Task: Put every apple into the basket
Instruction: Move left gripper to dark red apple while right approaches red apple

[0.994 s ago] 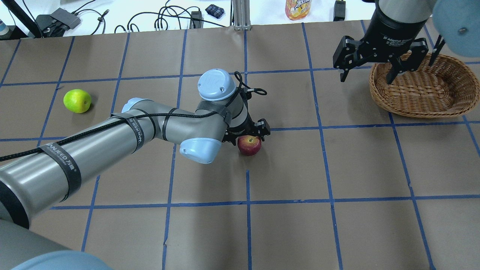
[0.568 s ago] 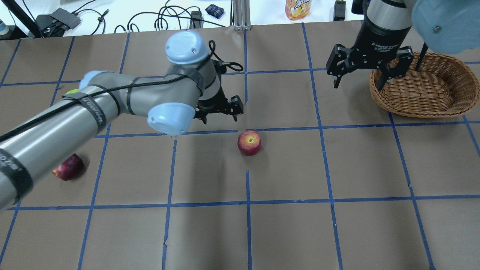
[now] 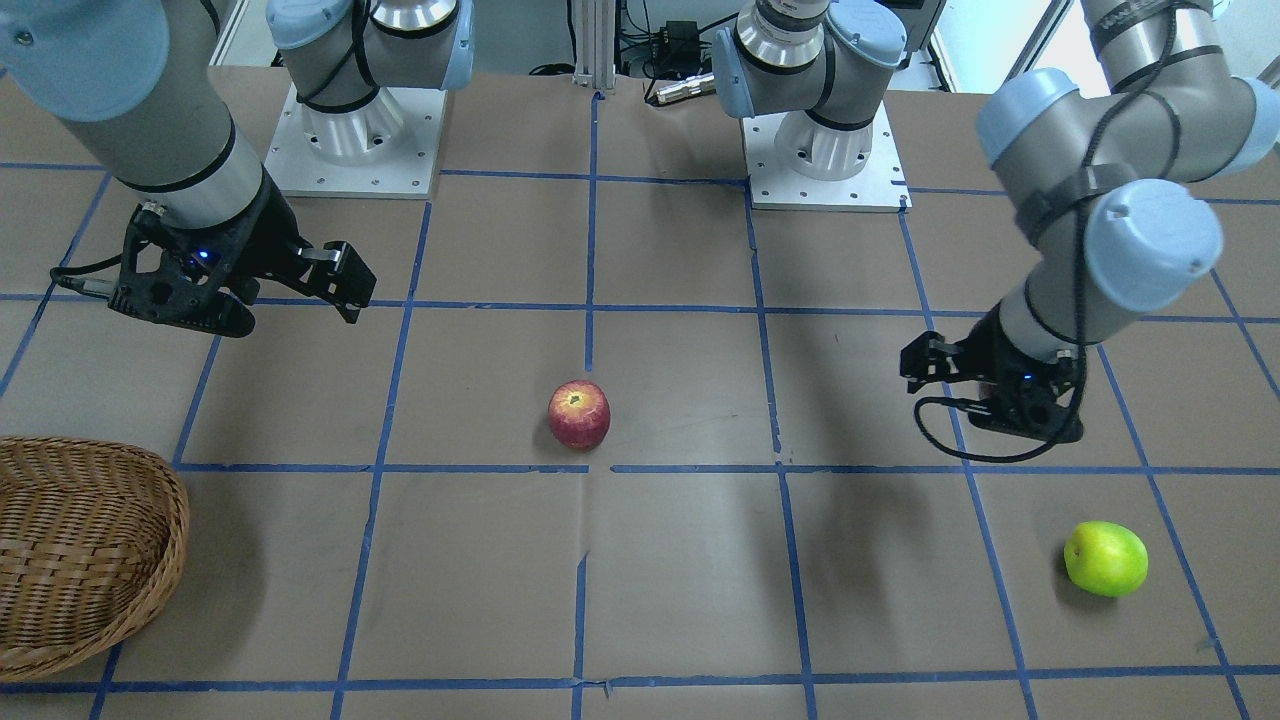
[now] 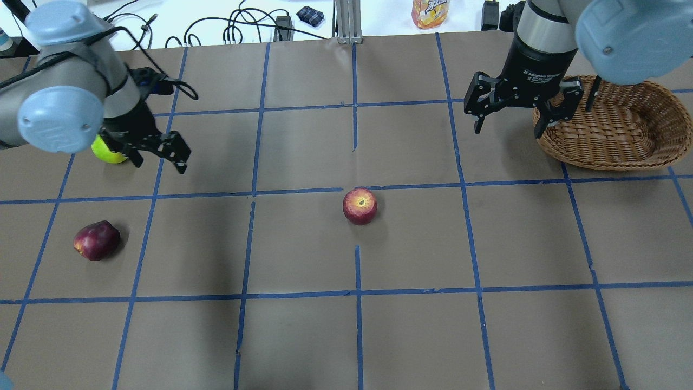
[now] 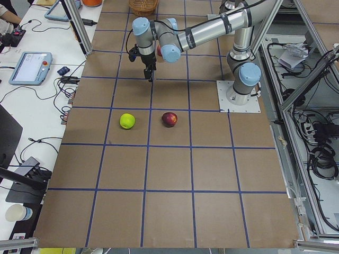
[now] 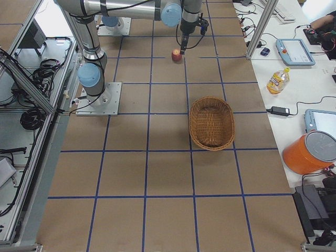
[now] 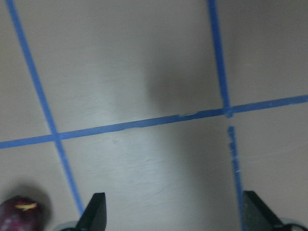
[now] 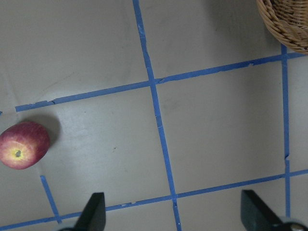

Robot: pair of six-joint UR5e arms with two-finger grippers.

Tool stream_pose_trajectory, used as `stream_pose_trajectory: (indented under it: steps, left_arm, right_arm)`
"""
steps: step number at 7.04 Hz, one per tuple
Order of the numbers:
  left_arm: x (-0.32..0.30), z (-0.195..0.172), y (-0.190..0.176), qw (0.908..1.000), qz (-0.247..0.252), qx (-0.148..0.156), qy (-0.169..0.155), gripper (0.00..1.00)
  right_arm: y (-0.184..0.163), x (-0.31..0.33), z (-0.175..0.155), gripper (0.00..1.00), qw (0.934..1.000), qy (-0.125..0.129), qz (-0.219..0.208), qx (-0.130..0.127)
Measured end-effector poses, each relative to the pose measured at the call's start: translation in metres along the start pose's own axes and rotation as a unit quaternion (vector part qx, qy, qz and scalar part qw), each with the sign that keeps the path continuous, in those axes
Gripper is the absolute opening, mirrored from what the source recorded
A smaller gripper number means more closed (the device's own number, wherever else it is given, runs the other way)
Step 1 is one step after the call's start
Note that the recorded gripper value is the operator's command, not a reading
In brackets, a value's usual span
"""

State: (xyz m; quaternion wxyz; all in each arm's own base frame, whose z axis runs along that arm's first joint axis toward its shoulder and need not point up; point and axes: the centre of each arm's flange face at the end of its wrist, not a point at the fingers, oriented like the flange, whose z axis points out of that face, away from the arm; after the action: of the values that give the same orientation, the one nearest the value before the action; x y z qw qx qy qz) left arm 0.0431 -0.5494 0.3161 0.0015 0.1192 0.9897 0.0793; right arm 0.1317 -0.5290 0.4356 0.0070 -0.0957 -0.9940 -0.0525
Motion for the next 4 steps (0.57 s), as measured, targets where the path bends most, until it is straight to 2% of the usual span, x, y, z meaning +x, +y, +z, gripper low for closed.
stream_pose_trajectory:
  steps: [1,2,4]
  left_arm:
    - [-0.060,0.025,0.026,0.9993,0.028,-0.010,0.021,1.00]
    - [-0.108,0.051,0.047,0.9982,0.049,-0.007,0.033,1.00]
    - [-0.148,0.096,0.068,0.9942,0.092,-0.012,0.054,1.00]
  right_arm:
    - [0.002,-0.014,0.012,1.00,0.9998,-0.019,0.010,0.002]
    - [0.009,-0.036,0.031,1.00,0.9988,-0.042,0.024,-0.003]
    - [0.020,-0.107,0.079,1.00,0.9958,-0.056,0.071,0.012]
